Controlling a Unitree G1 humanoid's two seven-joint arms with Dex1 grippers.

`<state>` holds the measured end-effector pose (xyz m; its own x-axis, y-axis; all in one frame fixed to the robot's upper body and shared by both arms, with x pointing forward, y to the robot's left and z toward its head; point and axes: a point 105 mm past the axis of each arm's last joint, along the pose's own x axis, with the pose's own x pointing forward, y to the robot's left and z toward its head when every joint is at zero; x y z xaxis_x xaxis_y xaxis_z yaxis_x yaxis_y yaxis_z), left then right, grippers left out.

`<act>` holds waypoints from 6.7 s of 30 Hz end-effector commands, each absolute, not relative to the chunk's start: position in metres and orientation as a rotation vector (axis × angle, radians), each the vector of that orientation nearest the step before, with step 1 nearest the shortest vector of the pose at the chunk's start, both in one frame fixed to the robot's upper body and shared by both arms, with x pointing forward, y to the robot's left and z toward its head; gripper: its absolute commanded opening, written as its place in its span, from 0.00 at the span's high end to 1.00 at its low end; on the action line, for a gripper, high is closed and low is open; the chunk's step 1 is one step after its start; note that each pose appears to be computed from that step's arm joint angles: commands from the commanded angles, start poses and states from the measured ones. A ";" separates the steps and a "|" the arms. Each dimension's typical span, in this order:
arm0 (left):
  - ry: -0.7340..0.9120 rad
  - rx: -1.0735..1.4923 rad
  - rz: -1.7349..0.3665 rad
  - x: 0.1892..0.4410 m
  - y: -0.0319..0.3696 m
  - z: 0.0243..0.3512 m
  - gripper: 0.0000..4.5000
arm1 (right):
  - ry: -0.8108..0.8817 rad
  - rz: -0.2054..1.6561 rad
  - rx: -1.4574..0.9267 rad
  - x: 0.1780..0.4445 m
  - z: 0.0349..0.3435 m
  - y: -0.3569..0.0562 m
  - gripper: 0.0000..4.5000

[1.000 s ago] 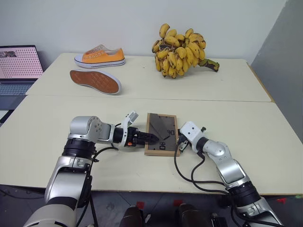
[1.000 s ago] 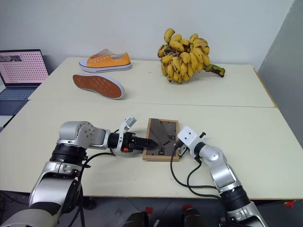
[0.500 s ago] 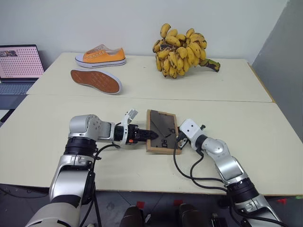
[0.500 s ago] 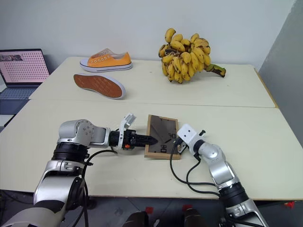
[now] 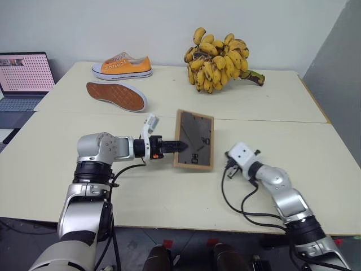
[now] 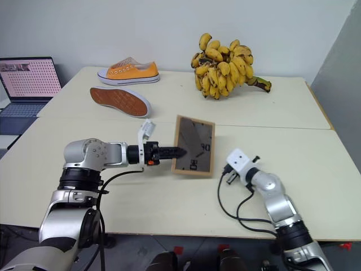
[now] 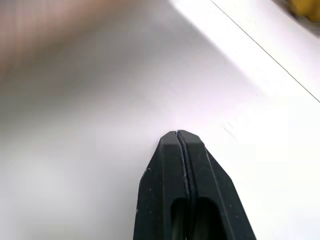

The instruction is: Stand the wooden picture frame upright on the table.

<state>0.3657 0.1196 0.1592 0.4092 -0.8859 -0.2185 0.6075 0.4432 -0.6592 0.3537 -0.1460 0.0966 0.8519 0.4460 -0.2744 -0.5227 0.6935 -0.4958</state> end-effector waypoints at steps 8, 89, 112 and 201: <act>0.171 -0.221 -1.147 0.363 0.117 0.230 0.71 | -0.112 0.499 -0.352 0.325 0.238 -0.170 0.73; 0.431 -0.496 -1.236 0.351 0.096 0.271 0.71 | -0.722 0.367 -1.527 0.320 0.214 -0.157 0.01; 0.462 -0.548 -1.237 0.333 0.082 0.268 0.71 | -1.085 0.253 -1.500 0.325 0.230 -0.114 0.01; -0.006 0.053 -0.877 0.259 0.175 0.226 0.26 | 0.126 1.021 -0.014 0.329 0.092 -0.071 0.34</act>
